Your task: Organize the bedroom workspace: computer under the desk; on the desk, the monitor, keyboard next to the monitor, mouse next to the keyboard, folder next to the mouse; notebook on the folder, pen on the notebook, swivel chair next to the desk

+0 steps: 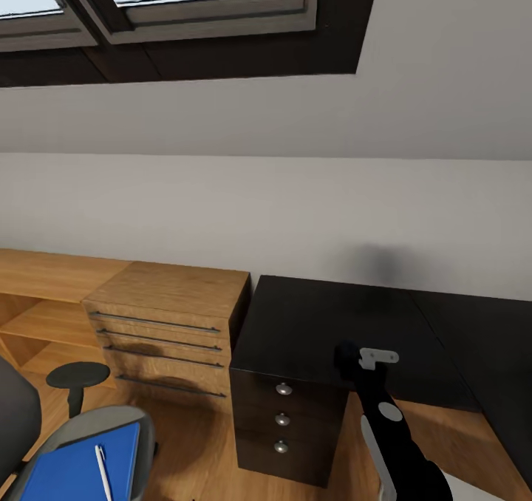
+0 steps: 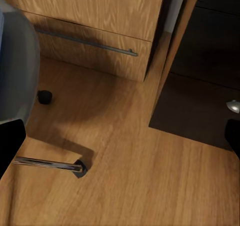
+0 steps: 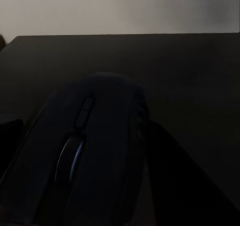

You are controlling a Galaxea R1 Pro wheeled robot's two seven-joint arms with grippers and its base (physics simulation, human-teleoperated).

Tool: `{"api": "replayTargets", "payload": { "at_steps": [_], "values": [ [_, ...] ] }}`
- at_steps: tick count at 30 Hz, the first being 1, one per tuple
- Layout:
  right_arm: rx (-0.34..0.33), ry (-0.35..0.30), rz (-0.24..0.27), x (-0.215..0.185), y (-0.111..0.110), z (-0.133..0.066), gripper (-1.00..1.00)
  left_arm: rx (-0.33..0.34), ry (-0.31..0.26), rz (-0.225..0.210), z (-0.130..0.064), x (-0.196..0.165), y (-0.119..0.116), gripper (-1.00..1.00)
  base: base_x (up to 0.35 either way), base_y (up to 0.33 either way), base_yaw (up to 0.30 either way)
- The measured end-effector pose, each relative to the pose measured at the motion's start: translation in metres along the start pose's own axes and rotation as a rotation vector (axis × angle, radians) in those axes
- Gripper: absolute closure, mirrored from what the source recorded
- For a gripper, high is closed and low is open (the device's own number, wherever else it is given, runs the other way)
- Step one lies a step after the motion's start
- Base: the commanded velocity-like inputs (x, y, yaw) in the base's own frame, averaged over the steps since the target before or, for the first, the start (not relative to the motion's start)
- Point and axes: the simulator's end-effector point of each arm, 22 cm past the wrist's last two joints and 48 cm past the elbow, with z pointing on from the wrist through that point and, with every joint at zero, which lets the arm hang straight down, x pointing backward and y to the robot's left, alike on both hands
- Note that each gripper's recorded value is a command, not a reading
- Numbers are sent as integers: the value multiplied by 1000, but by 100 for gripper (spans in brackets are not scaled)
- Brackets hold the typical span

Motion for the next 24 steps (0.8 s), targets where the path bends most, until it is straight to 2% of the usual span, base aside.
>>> {"api": "replayTargets", "payload": {
  "at_steps": [8, 13, 24],
  "values": [
    [-3, 30, -5, 15, 1, 1, 100, 0, 0, 0, 0, 0, 0, -100, 70, 0, 0],
    [-2, 89, -10, 44, 1, 1, 100, 0, 0, 0, 0, 0, 0, -100, 5, 0, 0],
    [0, 79, -9, 44, 0, 1, 100, 0, 0, 0, 0, 0, 0, -100, 0, 0, 0]
  ]
}}
